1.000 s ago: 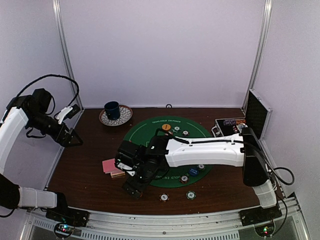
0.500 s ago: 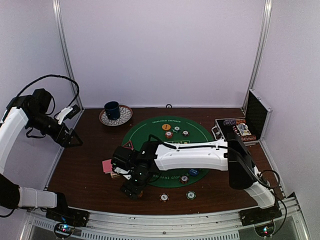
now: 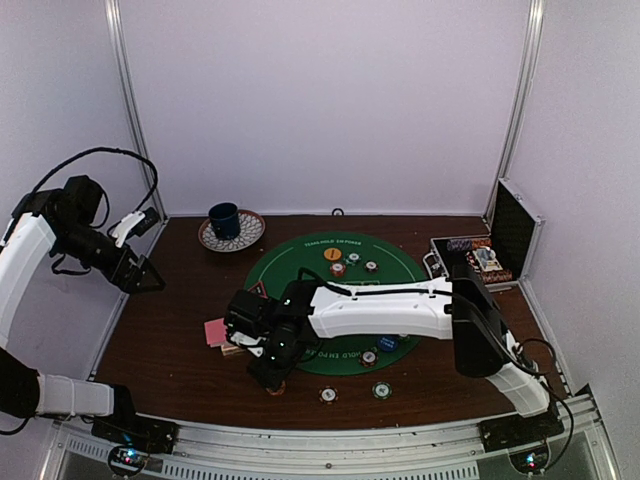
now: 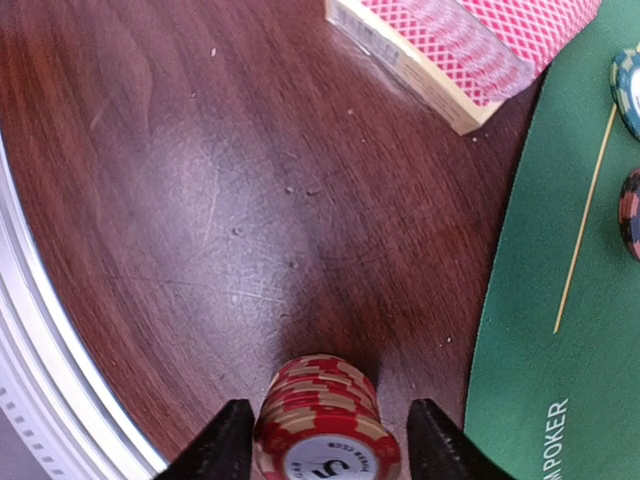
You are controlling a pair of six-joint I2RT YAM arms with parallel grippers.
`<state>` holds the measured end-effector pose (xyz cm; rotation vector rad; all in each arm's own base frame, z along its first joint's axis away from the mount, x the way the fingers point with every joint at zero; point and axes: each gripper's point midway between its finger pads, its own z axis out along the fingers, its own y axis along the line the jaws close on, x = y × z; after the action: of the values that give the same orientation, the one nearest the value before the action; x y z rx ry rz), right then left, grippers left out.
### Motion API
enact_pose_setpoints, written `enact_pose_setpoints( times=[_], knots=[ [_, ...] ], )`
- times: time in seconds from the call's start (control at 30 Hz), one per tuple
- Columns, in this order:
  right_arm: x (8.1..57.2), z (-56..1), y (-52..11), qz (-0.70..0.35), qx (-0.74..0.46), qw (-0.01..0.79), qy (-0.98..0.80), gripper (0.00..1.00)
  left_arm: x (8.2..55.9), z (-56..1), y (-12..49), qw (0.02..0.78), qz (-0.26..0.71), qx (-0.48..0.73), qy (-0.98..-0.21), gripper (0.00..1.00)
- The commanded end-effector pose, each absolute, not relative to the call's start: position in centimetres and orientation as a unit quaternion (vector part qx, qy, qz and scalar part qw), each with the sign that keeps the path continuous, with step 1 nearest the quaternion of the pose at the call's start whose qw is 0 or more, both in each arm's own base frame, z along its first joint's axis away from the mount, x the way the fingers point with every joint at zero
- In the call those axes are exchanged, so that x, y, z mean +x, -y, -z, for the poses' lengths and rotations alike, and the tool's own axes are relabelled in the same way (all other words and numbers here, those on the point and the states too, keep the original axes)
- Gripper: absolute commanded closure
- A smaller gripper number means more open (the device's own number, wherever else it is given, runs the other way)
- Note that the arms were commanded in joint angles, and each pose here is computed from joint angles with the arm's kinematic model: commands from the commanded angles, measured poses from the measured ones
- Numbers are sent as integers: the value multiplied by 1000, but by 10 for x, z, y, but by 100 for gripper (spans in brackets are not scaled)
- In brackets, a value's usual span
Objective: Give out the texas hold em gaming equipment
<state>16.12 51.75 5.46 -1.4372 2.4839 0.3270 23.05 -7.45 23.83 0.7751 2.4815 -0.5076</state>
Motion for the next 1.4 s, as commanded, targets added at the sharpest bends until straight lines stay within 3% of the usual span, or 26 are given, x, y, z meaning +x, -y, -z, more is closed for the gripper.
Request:
enact_pose_setpoints(
  times=[0.0,0.27,0.4,0.77,1.37],
  knots=[
    [165,-58,-522,-120,-490,130,-854,50,235,-246,73,257,179,289,-905,2],
    [167,-69,-522,-121,-489,135,-853,68,236,-247,73,258,179,289,-904,2],
    [170,-87,-522,-121,-489,150,-850,72,236,-247,73,258,179,288,-905,2],
    [222,-128,-506,-109,-429,190,-877,77,235,-248,73,260,181,288,-904,2],
    [270,-55,-487,-72,-377,163,-909,79,237,-248,73,260,180,290,-903,2]
  ],
)
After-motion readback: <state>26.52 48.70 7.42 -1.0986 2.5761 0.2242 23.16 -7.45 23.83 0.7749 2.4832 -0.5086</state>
